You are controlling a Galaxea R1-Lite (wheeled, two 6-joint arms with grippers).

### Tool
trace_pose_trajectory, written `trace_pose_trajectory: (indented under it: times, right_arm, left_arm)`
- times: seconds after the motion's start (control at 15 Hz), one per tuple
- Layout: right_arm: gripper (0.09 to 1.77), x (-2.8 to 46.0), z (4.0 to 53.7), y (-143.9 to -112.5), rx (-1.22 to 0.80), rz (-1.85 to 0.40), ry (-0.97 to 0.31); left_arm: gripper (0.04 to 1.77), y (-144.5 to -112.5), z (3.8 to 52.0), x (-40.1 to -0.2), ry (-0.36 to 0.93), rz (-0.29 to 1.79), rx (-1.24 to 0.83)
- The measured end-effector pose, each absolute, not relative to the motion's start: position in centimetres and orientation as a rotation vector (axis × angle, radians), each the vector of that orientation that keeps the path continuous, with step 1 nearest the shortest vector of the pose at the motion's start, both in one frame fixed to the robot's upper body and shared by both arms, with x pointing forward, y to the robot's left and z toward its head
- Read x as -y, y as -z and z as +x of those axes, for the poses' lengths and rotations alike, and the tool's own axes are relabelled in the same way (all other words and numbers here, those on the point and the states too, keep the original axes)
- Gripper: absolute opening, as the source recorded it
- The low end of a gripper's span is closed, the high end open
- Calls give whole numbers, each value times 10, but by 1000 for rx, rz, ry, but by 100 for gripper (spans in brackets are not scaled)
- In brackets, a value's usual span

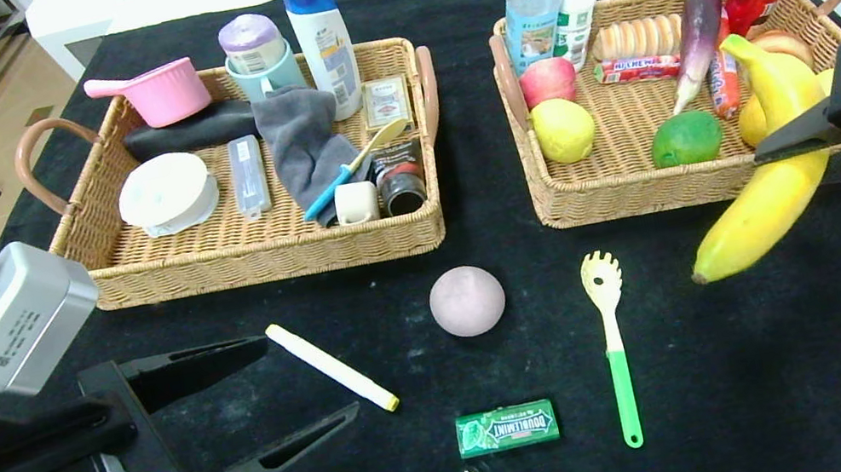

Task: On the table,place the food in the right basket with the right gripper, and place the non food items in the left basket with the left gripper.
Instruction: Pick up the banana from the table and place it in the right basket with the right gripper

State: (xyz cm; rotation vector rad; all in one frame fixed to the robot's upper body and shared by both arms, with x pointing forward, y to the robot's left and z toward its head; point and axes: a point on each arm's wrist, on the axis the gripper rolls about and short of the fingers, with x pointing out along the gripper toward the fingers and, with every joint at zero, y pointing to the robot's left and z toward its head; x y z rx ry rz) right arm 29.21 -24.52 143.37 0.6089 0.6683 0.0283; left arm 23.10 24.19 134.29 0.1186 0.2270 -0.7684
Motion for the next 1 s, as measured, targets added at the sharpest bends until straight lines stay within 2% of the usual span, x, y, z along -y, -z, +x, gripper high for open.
trace_pose_trajectory:
  times: [0.47, 0.8, 1.0]
  right_arm:
    - [66, 243, 357, -1458, -477, 646, -27]
    - [66, 238, 396, -1459, -291, 674, -23]
    - [66, 235, 410, -1449, -284, 640, 6]
  left_arm:
    - [172, -1344, 231, -242, 769, 120, -222]
    - [172, -1345, 229, -243, 769, 124, -213]
    - [172, -1345, 228, -243, 769, 123, -209]
